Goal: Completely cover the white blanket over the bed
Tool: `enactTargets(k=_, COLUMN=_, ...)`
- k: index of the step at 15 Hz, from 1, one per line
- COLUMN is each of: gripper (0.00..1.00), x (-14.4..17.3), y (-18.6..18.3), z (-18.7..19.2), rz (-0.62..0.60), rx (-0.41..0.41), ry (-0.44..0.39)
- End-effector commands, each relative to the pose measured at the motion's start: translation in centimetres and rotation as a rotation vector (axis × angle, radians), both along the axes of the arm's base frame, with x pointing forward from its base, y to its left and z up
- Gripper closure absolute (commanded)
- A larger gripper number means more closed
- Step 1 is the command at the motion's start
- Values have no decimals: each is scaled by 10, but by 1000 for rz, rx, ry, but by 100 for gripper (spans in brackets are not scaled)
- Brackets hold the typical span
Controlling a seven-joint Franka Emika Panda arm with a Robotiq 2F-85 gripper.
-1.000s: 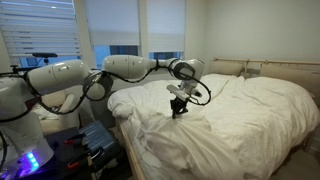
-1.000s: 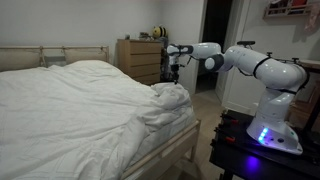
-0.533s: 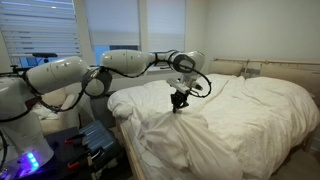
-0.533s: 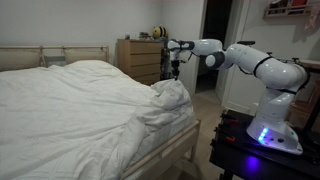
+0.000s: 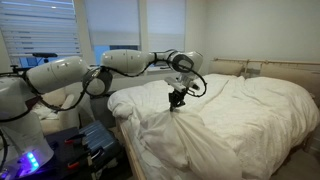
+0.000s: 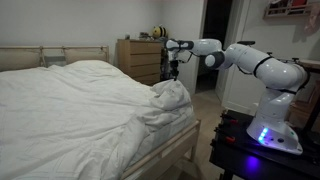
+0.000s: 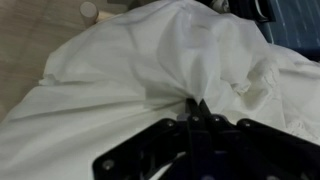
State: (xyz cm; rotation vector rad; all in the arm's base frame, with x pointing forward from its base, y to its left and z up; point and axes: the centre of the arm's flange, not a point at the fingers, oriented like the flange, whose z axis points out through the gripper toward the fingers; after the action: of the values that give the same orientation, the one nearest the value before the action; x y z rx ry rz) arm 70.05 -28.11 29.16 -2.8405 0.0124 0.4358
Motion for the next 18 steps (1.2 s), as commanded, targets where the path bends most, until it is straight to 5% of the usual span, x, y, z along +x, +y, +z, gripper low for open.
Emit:
enactTargets(k=1, gripper=98, x=1, y=1, z=-1, rz=2, rx=-1, ry=-1)
enactTargets(k=11, gripper=100, x=-12, y=9, z=-1, rz=25, rx=5, ry=-19)
enactTargets(k=18, gripper=100, x=-52, y=41, z=61, rz=327, rx=121, ry=-155)
